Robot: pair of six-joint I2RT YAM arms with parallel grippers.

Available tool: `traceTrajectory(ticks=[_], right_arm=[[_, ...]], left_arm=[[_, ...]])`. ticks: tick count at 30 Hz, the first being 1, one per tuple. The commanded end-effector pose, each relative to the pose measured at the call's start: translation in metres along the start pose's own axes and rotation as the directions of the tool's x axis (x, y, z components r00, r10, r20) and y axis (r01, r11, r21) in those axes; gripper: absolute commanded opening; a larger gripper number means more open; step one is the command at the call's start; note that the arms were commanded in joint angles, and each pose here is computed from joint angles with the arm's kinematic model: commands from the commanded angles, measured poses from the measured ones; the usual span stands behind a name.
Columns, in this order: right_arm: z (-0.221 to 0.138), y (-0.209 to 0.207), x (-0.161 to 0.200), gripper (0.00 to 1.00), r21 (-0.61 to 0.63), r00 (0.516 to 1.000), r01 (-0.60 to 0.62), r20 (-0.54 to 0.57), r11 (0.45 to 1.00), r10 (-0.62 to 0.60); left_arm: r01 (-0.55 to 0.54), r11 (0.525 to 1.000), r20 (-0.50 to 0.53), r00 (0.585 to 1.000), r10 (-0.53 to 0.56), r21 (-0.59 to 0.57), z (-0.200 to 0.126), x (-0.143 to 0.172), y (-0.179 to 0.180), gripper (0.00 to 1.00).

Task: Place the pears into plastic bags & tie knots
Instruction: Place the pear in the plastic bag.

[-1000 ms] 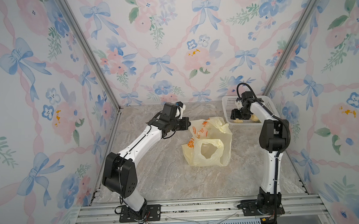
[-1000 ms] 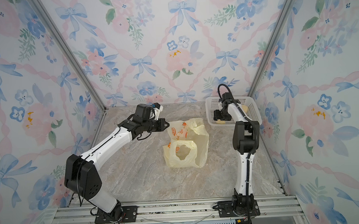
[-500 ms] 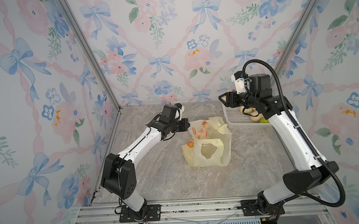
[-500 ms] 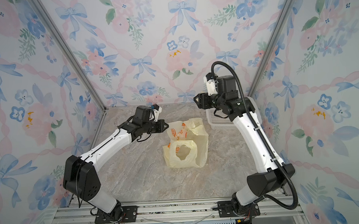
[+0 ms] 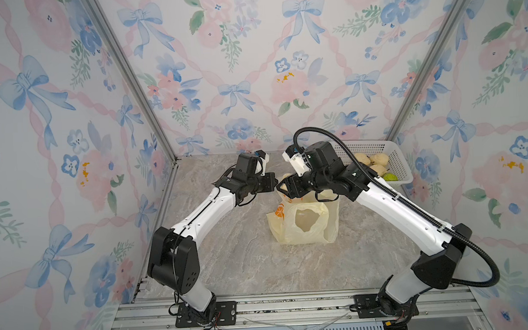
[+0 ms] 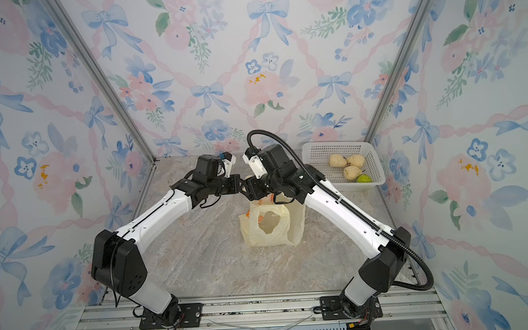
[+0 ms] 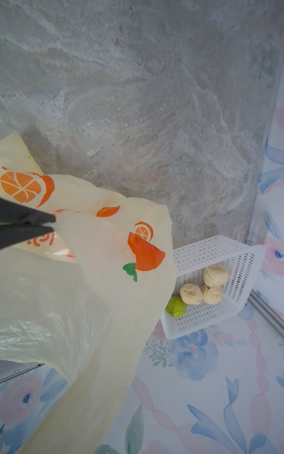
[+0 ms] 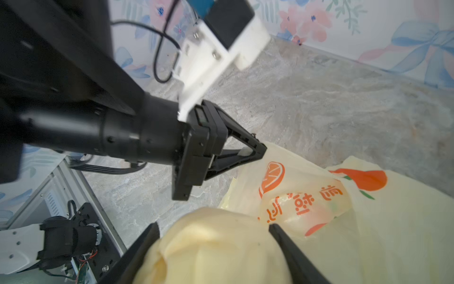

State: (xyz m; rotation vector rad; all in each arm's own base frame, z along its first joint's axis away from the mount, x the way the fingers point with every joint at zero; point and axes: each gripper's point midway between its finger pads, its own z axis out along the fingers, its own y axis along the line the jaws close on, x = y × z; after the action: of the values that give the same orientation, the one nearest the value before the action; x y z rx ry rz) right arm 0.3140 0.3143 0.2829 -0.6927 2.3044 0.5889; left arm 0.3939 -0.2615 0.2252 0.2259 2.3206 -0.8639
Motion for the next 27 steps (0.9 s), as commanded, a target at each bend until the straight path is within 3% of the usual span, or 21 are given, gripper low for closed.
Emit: traceTrajectory(ticks=[1, 10, 17, 22, 24, 27], right_arm=[[0.022, -0.032, 0.032, 0.49, 0.135, 0.997, -0.019, -0.070, 0.991, 0.028], [0.078, -0.080, 0.071, 0.50, 0.260, 0.989, -0.093, -0.090, 0.961, 0.120], [0.112, -0.105, 0.062, 0.51, 0.335, 0.990, -0.135, -0.002, 0.932, 0.144], [0.145, -0.093, 0.035, 0.67, 0.245, 0.986, -0.167, 0.062, 0.955, 0.156], [0.151, -0.093, 0.028, 0.79, 0.246, 0.986, -0.165, 0.070, 0.955, 0.153], [0.140, -0.086, 0.017, 0.81, 0.222, 0.989, -0.144, 0.067, 0.964, 0.132]], left_arm=[[-0.007, 1.000, 0.021, 1.000, 0.007, 0.010, -0.010, -0.003, -0.002, 0.00], [-0.003, 1.000, 0.013, 1.000, 0.003, 0.014, -0.006, -0.004, -0.001, 0.00], [-0.007, 0.999, -0.004, 1.000, 0.007, 0.046, -0.003, -0.002, -0.008, 0.00], [-0.005, 0.999, -0.020, 1.000, 0.006, 0.047, 0.001, 0.004, -0.008, 0.00], [-0.005, 0.999, -0.020, 1.000, 0.006, 0.033, 0.002, 0.004, -0.005, 0.00], [-0.006, 1.000, -0.020, 1.000, 0.007, 0.023, 0.003, 0.005, -0.001, 0.00]])
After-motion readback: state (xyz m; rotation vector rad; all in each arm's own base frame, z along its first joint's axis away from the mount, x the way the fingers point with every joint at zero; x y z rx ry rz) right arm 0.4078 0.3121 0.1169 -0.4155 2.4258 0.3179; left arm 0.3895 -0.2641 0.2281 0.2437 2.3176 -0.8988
